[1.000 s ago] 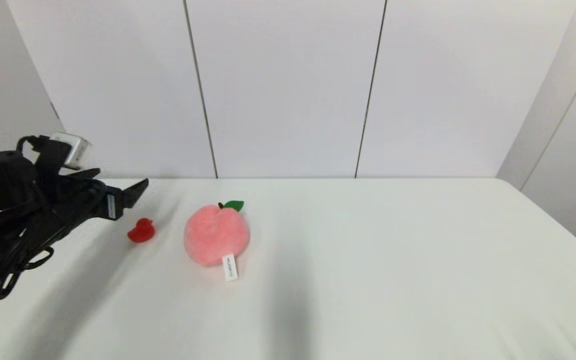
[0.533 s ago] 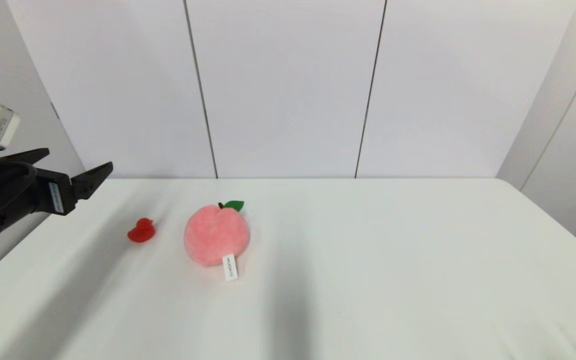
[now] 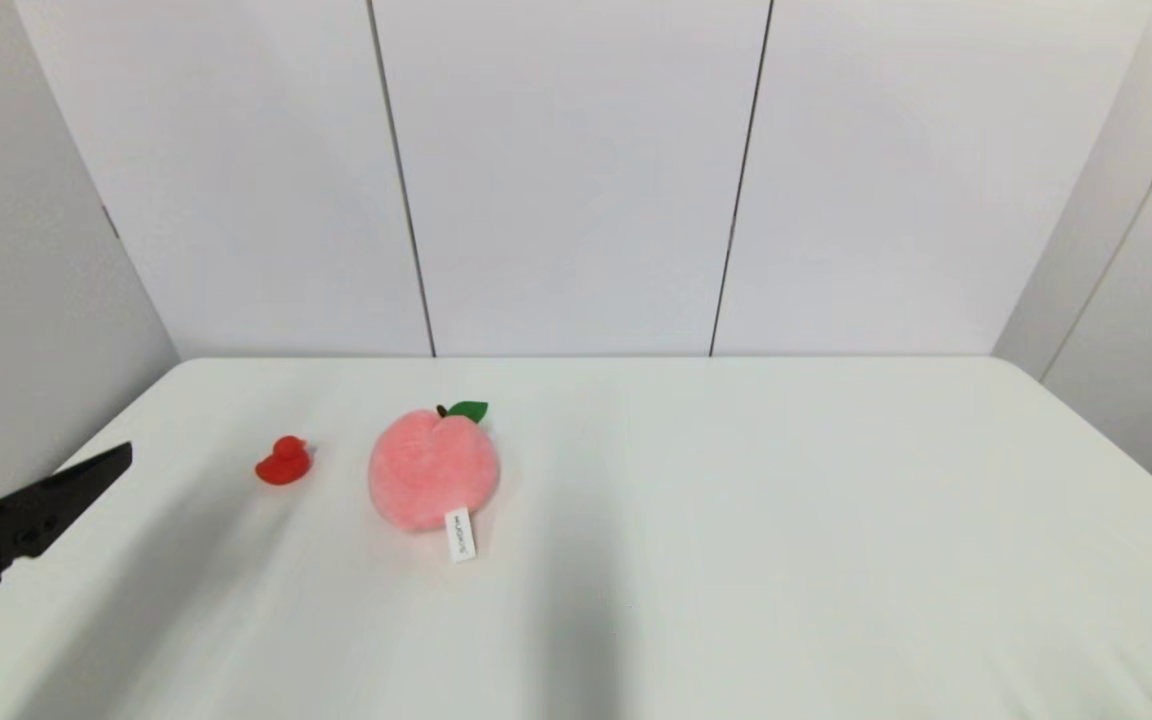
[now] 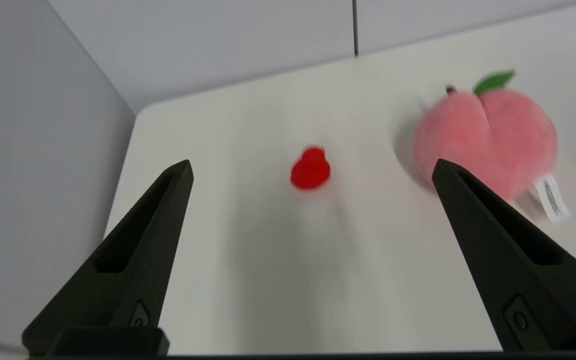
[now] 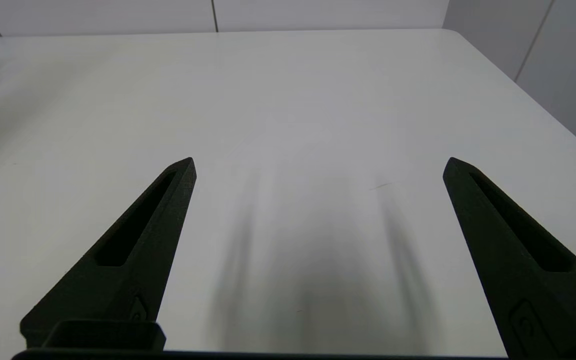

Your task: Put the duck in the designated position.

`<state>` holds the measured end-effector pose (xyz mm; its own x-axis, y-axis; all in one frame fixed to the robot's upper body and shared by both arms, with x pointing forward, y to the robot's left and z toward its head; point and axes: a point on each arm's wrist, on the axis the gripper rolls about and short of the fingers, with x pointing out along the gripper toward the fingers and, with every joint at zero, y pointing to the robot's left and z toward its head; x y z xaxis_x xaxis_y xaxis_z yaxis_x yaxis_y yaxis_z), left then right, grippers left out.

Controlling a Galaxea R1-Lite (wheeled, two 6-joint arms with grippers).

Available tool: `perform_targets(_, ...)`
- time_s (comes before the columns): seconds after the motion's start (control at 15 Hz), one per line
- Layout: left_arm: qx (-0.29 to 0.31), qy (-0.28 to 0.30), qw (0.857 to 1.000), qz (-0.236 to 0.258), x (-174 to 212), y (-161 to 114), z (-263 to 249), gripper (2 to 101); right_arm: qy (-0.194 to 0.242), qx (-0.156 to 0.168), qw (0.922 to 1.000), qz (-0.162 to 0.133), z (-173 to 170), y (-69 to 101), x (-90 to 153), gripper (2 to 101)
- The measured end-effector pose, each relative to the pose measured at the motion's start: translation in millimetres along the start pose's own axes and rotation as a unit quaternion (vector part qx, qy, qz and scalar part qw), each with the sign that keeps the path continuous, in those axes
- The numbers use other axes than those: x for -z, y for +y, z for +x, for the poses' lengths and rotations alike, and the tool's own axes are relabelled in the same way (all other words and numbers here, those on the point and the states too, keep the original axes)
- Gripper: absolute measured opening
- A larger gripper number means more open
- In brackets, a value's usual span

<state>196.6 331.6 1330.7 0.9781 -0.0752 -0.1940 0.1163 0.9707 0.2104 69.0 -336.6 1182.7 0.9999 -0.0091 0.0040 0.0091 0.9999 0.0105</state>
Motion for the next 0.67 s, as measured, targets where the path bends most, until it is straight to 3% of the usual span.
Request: perform_targets(0.67,-0.02,-0.036,0.999,-0.001,101,-30,-81,97.1,0.0,0.0,1.0,0.0,0,0.0,0,97.9)
